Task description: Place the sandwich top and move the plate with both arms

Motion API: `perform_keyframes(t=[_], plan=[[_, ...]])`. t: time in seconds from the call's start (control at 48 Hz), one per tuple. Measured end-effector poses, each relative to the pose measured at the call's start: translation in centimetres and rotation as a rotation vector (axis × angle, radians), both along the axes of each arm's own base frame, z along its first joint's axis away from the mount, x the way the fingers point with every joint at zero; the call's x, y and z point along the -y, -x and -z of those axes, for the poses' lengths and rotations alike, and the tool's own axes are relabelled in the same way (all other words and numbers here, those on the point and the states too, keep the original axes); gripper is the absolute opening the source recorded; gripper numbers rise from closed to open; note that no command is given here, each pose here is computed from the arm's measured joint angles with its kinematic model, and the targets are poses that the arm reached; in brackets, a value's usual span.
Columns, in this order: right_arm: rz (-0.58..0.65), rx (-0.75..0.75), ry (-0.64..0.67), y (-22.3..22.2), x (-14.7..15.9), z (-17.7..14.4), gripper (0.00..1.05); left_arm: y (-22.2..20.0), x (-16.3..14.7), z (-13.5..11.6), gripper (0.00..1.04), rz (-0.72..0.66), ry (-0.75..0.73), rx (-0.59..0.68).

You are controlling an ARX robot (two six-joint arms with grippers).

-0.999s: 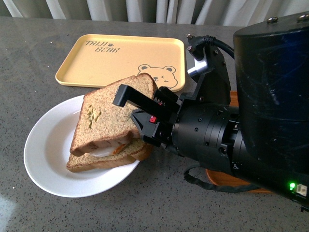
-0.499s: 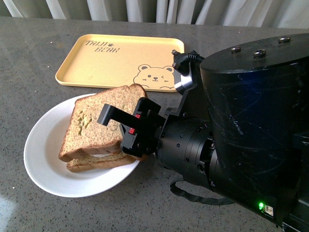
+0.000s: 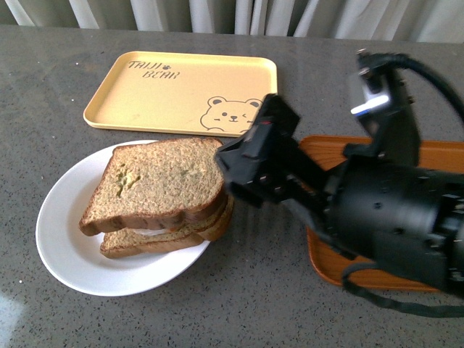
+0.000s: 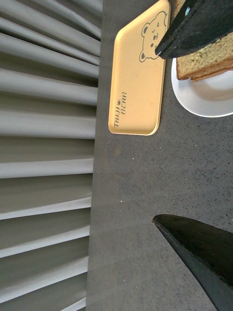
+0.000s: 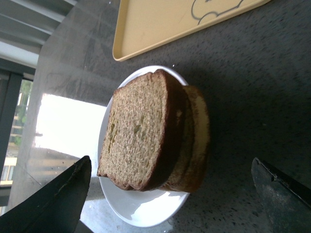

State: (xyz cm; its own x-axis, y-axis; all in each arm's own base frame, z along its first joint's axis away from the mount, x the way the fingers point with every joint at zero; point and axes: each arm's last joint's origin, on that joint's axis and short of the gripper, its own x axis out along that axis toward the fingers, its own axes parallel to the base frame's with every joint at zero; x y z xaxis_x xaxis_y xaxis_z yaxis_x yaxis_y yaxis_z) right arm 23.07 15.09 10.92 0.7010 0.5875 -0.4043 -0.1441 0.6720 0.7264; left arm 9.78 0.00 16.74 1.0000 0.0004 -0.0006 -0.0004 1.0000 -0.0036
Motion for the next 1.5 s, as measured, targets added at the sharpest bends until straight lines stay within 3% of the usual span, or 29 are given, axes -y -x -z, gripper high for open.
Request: perform_keyframes(t=[0.166,0.25,0.333,0.458,0.604,0.749,1.103,1.498], plan=[[0.081,0.210,0.073,0.8,5.8,-3.7,0.94,0.0,0.0,0.0,0.96,0.000,0.000,0.000],[0.348,0.508,0.308,1.7,7.6,-4.9,0.81,0.0,0.0,0.0,0.96,0.002,0.000,0.000],[0.471,0.602,0.489,2.7,9.1,-5.3,0.69,0.0,0.0,0.0,0.96,0.001,0.000,0.000],[0.461,0.642,0.644,4.0,10.6,-5.2,0.49,0.0,0.0,0.0,0.96,0.000,0.000,0.000],[0.441,0.654,0.692,5.2,11.6,-5.2,0.30,0.0,0.0,0.0,0.96,0.000,0.000,0.000],[0.438,0.660,0.715,6.8,12.8,-5.2,0.02,0.0,0.0,0.0,0.96,0.000,0.000,0.000],[0.453,0.679,0.717,9.1,15.0,-5.9,0.02,0.0,0.0,0.0,0.96,0.000,0.000,0.000],[0.458,0.696,0.713,10.9,15.1,-6.4,0.02,0.0,0.0,0.0,0.96,0.000,0.000,0.000]])
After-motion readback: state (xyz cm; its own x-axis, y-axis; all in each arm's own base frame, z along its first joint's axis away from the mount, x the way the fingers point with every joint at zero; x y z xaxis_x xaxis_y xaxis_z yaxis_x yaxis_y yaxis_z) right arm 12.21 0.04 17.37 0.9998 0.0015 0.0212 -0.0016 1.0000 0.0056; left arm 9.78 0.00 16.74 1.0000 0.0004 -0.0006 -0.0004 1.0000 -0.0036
